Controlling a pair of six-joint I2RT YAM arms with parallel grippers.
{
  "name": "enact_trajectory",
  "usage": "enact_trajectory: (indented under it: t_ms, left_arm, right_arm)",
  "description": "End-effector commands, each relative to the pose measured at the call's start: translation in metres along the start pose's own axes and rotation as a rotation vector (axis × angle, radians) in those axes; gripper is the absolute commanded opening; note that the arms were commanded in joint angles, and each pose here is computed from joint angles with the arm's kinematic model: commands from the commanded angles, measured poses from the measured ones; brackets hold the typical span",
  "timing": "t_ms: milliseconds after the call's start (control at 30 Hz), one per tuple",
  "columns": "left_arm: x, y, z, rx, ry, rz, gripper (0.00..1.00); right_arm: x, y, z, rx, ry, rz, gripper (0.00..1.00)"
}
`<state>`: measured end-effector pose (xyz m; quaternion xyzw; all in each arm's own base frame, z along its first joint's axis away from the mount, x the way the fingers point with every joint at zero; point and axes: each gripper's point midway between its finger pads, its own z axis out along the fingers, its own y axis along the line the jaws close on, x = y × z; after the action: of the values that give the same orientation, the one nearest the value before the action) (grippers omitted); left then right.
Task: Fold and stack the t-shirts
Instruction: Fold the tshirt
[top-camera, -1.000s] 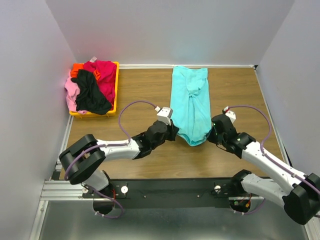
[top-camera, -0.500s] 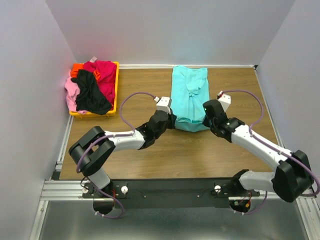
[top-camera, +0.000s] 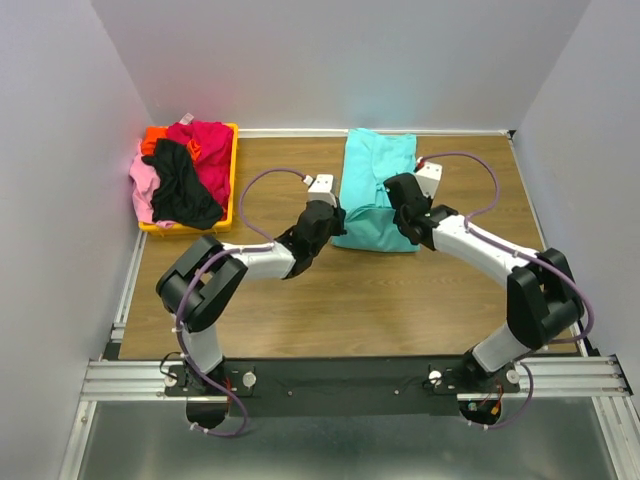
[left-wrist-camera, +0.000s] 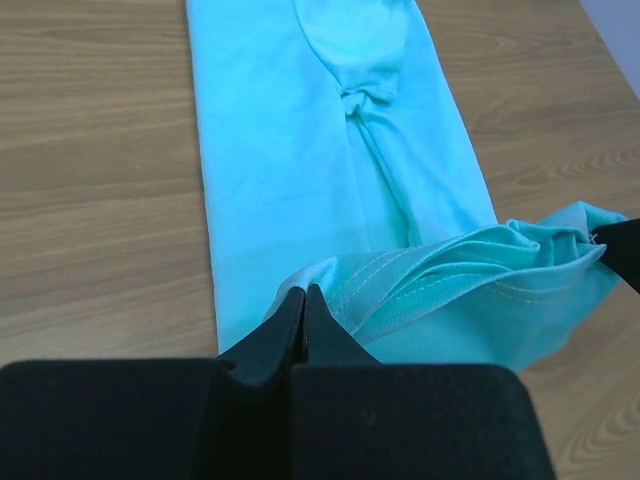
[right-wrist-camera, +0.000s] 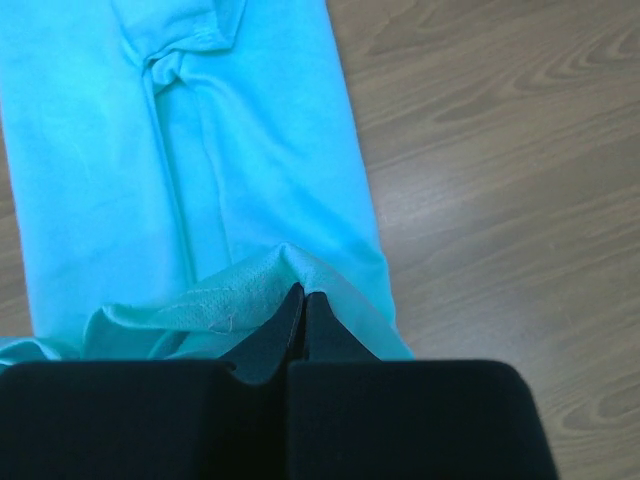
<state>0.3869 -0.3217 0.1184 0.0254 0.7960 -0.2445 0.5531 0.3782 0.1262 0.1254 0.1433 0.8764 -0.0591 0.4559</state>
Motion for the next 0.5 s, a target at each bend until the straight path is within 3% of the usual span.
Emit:
enact_trajectory:
  t_ms: [0, 467]
  left_arm:
    - [-0.023, 0.0, 0.017, 0.016, -0.058, 0.013, 0.0]
    - [-0.03, 0.012, 0.075, 0.07, -0.038, 0.038, 0.0]
  right_arm:
    - [-0.021, -0.005, 0.019, 0.074, -0.06, -0.001, 0.01]
    - [-0.031, -0.012, 0.084, 0.085, -0.008, 0.028, 0.01]
